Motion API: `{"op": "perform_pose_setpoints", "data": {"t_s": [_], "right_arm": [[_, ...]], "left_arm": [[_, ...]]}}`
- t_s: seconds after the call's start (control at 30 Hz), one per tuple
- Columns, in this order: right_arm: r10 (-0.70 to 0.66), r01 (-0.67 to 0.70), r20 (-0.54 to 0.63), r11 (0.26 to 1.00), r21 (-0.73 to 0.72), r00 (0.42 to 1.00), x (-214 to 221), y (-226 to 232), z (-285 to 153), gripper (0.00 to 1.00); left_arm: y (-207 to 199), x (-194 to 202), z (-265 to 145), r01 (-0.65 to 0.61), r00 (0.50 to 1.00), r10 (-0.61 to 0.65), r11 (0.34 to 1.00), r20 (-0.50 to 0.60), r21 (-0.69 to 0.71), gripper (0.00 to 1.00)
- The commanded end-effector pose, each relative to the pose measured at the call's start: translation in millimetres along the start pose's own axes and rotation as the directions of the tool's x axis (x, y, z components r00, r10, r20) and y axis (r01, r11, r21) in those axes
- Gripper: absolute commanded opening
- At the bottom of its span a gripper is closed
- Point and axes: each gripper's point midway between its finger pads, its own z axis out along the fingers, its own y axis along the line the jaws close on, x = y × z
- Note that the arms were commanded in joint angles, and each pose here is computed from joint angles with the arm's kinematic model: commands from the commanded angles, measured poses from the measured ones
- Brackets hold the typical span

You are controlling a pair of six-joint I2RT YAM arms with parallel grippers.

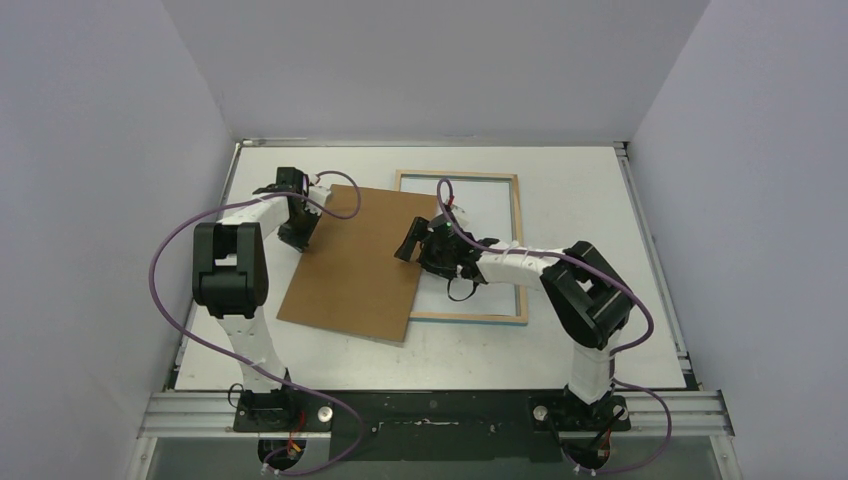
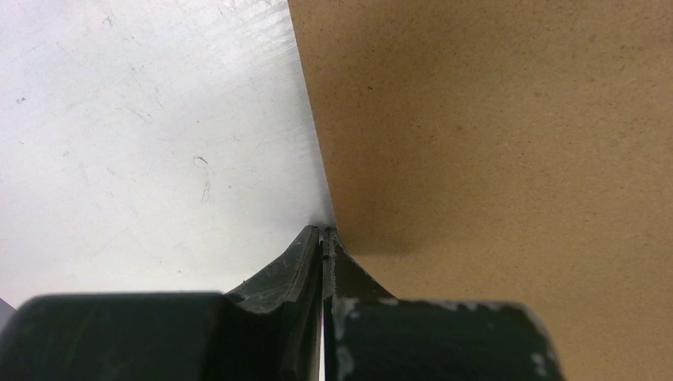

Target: Put the photo into the frame

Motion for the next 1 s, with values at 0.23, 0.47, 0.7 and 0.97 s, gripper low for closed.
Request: {"op": "perform_pose_setpoints", "data": {"t_s": [0.23, 0.47, 0.7, 0.97], "right_arm": [[0.02, -0.015, 0.053, 0.995, -0.096, 0.998, -11, 22, -1, 0.97], [0.045, -0.04, 0.036, 0.992, -0.124, 0.998, -8, 26, 4, 0.93], [0.078, -0.069, 0.039, 0.978, -0.198, 0.996, -13, 44, 2, 0.83], [0.14, -0.094, 0.084, 0.906, -0.412, 0.987, -33, 85, -27, 0.57]], "left_arm": [[-19, 10, 8, 0.013, 0.999, -0.009, 0.996, -0.041, 0.088, 0.0], [-19, 9, 6, 0.013, 0.999, -0.01, 0.996, -0.037, 0.09, 0.0], [-21, 8, 5, 0.013, 0.999, -0.009, 0.995, -0.035, 0.102, 0.0], [-27, 8, 1, 0.015, 0.999, -0.011, 0.991, -0.035, 0.135, 0.0]]}}
